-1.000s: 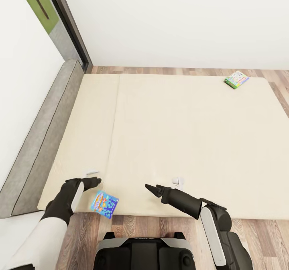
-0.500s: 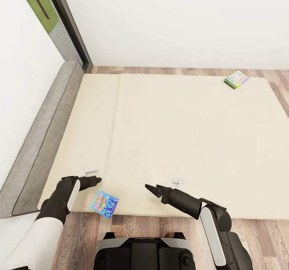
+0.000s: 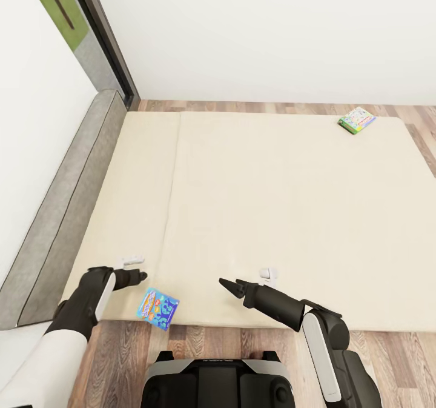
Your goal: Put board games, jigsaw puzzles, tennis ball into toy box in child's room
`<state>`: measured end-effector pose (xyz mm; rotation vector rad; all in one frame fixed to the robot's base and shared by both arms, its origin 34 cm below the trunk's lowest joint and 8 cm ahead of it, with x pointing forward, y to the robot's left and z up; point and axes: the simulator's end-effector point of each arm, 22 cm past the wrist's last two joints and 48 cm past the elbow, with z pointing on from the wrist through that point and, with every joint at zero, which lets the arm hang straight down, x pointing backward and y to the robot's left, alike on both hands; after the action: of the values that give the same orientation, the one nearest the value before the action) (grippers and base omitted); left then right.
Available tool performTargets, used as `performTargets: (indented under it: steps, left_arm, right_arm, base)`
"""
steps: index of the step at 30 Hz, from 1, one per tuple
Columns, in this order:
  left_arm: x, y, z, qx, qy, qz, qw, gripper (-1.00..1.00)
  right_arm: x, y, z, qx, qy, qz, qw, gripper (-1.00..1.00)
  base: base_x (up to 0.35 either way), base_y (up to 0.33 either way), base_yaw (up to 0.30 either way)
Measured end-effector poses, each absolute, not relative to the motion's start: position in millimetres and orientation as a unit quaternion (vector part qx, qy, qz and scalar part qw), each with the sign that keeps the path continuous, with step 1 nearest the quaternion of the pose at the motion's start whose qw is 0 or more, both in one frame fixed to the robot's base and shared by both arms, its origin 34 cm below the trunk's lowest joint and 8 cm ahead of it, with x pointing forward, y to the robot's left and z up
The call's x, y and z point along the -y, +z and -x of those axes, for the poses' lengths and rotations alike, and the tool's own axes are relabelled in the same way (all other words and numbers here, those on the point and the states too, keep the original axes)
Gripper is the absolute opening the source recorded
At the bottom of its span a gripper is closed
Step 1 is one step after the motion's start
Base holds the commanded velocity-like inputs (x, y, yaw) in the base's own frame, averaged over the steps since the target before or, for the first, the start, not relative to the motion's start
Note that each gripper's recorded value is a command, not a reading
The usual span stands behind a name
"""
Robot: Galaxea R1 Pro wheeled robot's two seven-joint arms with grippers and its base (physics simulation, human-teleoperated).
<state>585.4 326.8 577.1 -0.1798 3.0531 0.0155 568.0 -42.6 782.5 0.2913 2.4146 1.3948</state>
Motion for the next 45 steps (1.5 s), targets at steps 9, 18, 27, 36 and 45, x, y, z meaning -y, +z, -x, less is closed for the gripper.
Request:
performTargets:
  steps: [9, 18, 27, 36, 45]
  left_arm:
    - [-330.3, 575.8, -574.7, -0.998, 0.01, 0.05, 0.024, 1.0]
    - [-337.7, 575.6, -560.2, -0.999, 0.018, 0.036, 0.001, 1.0]
    - [-332.4, 575.1, -546.6, -1.0, 0.009, 0.002, -0.022, 1.0]
    - [-336.4, 575.7, -542.5, -1.0, 0.009, -0.001, -0.028, 1.0]
    - [-331.4, 575.9, -537.0, -0.999, -0.004, 0.0, -0.039, 1.0]
  right_arm:
    - [43.1, 782.4, -568.1, -0.849, 0.49, -0.103, 0.168, 1.0]
    - [41.8, 782.9, -567.8, -0.849, 0.491, -0.102, 0.168, 1.0]
    - [42.0, 782.5, -567.7, -0.849, 0.49, -0.102, 0.168, 1.0]
    - [41.5, 782.1, -567.4, -0.85, 0.489, -0.1, 0.167, 1.0]
    - [41.5, 781.8, -567.3, -0.85, 0.489, -0.1, 0.167, 1.0]
  base:
    - [0.0, 0.0, 0.0]
    - [0.0, 0.0, 0.0]
    - [0.0, 0.0, 0.0]
    - [0.0, 0.0, 0.0]
    - [0.0, 0.0, 0.0]
